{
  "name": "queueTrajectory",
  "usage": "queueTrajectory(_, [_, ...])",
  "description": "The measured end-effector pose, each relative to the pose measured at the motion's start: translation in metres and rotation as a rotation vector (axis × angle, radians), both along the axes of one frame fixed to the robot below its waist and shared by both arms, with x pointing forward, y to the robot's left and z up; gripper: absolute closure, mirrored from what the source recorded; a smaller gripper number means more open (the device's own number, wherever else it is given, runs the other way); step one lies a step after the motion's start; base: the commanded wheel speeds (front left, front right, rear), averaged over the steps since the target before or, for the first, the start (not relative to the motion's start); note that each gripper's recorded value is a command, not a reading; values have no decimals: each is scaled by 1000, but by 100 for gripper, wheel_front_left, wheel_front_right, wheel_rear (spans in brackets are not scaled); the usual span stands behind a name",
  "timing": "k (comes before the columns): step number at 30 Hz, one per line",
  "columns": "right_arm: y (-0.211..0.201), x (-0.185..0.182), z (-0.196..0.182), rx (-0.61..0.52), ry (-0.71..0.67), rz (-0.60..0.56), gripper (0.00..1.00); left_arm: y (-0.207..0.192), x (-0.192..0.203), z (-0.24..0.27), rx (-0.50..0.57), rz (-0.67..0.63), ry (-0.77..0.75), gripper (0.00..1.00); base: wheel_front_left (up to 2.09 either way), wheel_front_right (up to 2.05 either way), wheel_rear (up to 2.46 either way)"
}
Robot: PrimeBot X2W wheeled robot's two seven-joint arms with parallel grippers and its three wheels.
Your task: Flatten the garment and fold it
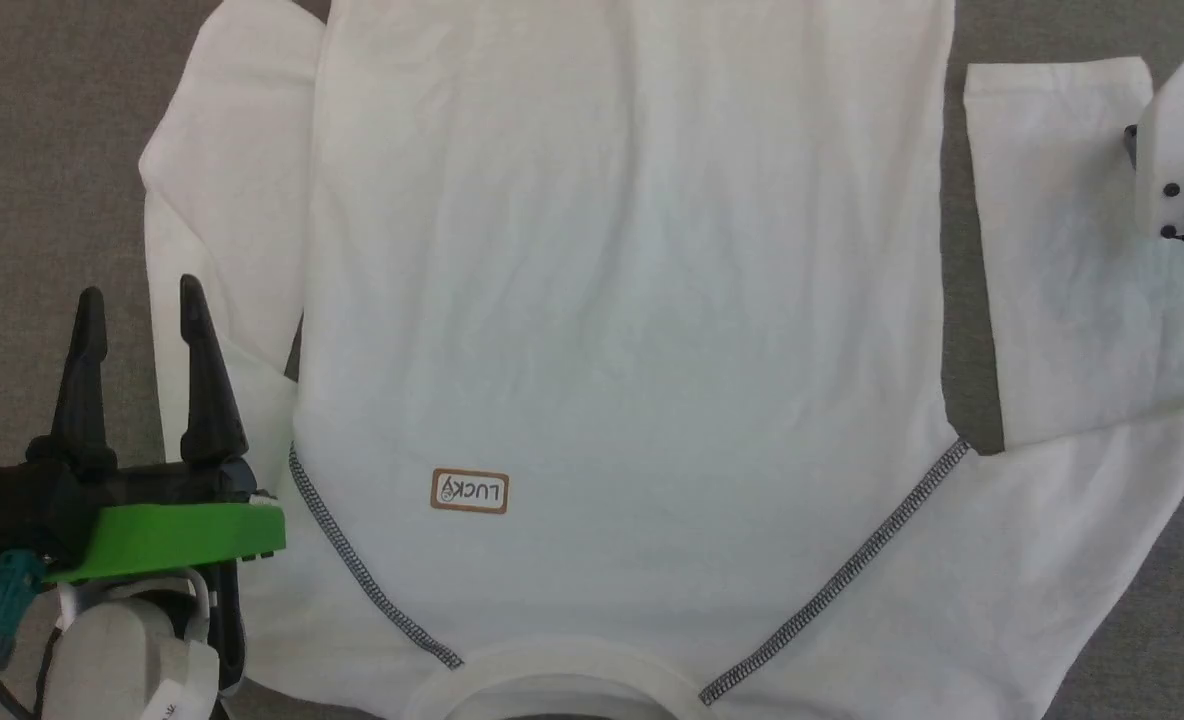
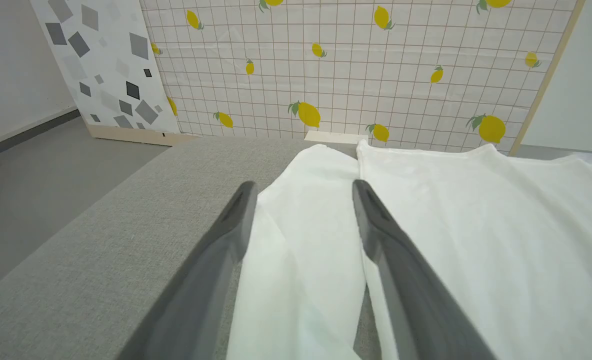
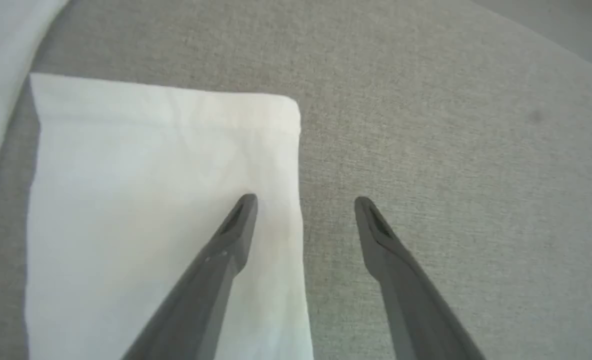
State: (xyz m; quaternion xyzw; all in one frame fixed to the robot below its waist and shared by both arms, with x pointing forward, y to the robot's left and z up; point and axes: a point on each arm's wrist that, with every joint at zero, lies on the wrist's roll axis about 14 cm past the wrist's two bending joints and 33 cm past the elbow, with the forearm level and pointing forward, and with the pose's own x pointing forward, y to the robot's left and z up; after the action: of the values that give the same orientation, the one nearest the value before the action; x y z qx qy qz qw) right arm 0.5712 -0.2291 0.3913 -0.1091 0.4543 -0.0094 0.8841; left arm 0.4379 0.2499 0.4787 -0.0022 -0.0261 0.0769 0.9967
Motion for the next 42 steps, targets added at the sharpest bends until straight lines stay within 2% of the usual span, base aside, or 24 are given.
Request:
queueTrajectory(7, [18, 5, -28, 9, 95, 55, 1, 11, -2, -15, 8, 33, 39, 0, 0, 0, 0])
queueTrajectory(8, [18, 4, -28, 25, 103, 46, 66, 12, -2, -16, 12, 37, 41, 0, 0, 0, 0])
queueTrajectory(9, [18, 5, -25, 44, 100, 37, 100, 13, -3, -16, 14, 36, 42, 0, 0, 0, 0])
queueTrajectory(14, [11, 3, -11, 87, 32, 12, 100, 17, -4, -5, 18, 50, 12, 0, 0, 0, 0])
queueTrajectory(19, [-25, -5, 25, 147, -126, -91, 100, 11, -6, 15, 11, 43, -42, 0, 0, 0, 0])
queueTrajectory(22, [-64, -31, 39, 128, -165, -178, 100, 10, -14, 26, -1, 47, -70, 0, 0, 0, 0])
queueTrajectory(29, [-140, -117, 57, 105, -208, -397, 100, 6, -39, 41, -24, 50, -98, 0, 0, 0, 0])
queueTrajectory(34, [-182, -168, 85, 6, -282, -516, 100, 3, -53, 54, -32, 46, -129, 0, 0, 0, 0])
queueTrajectory(37, [-179, -178, 96, 13, -324, -520, 100, -1, -58, 61, -37, 35, -150, 0, 0, 0, 0])
queueTrajectory(42, [-140, -179, 113, 3, -379, -362, 100, -3, -66, 75, -41, 29, -192, 0, 0, 0, 0])
